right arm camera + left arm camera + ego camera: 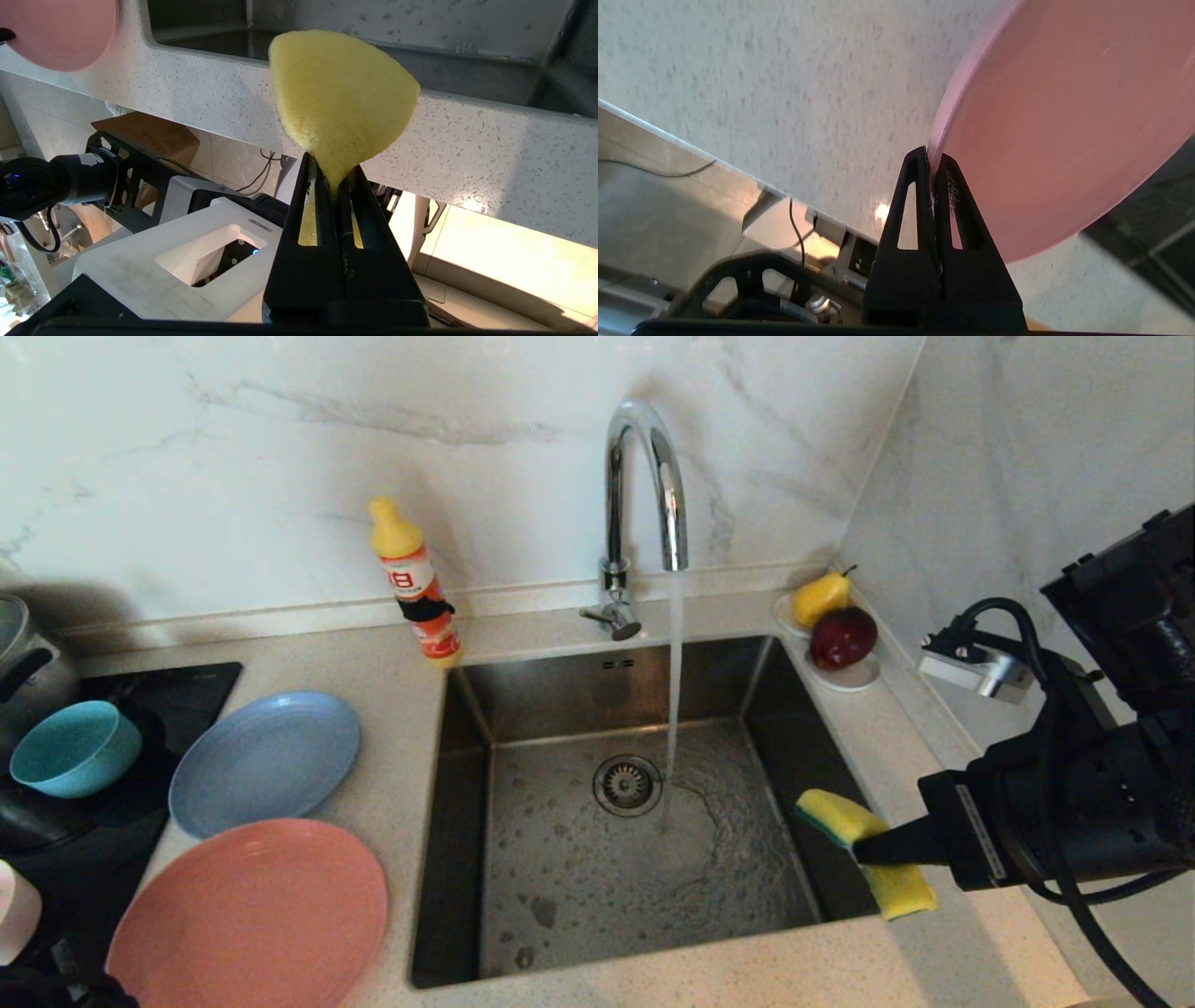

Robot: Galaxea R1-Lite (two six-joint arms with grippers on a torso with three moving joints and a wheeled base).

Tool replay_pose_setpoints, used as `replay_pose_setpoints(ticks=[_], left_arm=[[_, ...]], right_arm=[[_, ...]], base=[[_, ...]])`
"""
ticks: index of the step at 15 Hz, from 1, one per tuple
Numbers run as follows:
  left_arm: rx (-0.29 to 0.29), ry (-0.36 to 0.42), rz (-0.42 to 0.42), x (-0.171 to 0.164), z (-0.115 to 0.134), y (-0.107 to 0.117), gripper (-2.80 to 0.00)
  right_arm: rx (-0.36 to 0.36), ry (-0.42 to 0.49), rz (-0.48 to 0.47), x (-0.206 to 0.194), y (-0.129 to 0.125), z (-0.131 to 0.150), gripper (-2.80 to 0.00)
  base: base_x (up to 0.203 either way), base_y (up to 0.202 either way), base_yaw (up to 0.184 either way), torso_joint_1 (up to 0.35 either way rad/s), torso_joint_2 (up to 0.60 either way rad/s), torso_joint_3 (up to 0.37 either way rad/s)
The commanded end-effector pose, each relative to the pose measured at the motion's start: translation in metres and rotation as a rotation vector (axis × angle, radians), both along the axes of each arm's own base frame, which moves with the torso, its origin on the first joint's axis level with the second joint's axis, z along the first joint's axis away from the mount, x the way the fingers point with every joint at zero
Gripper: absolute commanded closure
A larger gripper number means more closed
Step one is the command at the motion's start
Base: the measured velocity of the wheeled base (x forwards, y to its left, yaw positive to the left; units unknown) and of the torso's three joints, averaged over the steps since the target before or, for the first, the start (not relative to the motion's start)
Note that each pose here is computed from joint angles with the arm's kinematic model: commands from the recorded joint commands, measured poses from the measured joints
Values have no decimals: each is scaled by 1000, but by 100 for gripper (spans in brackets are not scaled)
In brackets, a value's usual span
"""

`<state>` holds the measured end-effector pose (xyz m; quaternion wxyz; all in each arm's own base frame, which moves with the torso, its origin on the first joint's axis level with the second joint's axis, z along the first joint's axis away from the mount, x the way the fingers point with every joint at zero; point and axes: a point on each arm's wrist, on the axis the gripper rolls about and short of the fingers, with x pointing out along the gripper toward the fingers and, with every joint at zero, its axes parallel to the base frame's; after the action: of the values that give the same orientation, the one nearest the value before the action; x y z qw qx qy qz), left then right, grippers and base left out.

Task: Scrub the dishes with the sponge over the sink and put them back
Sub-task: Place the plate on the table

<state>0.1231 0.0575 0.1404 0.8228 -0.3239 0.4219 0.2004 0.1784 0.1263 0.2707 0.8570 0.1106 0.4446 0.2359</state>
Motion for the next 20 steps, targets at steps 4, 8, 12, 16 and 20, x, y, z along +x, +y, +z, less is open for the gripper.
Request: replay_pose_setpoints(ticks=[4,8,12,16,20], left_arm=[[-23,50,6,-16,-17,-8,0],[-53,125,5,-19,-31,-9,0],[4,108,52,-4,-32,1,0],[1,120,85,14,-35,17,0],[13,133,112,28,-40,30,0]], right_arm=[[11,-2,5,-2,-1,0,0],[13,1,1,-2,-3,-1,0],[16,6,8,-2,-2,-1,0],[16,7,9,0,-1,-1,0],[11,13,8,2,0,-3,0]], base=[[0,0,0,0,0,0],[0,0,0,0,0,0],[0,0,0,0,0,0],[0,0,0,0,0,0],[0,0,0,0,0,0]])
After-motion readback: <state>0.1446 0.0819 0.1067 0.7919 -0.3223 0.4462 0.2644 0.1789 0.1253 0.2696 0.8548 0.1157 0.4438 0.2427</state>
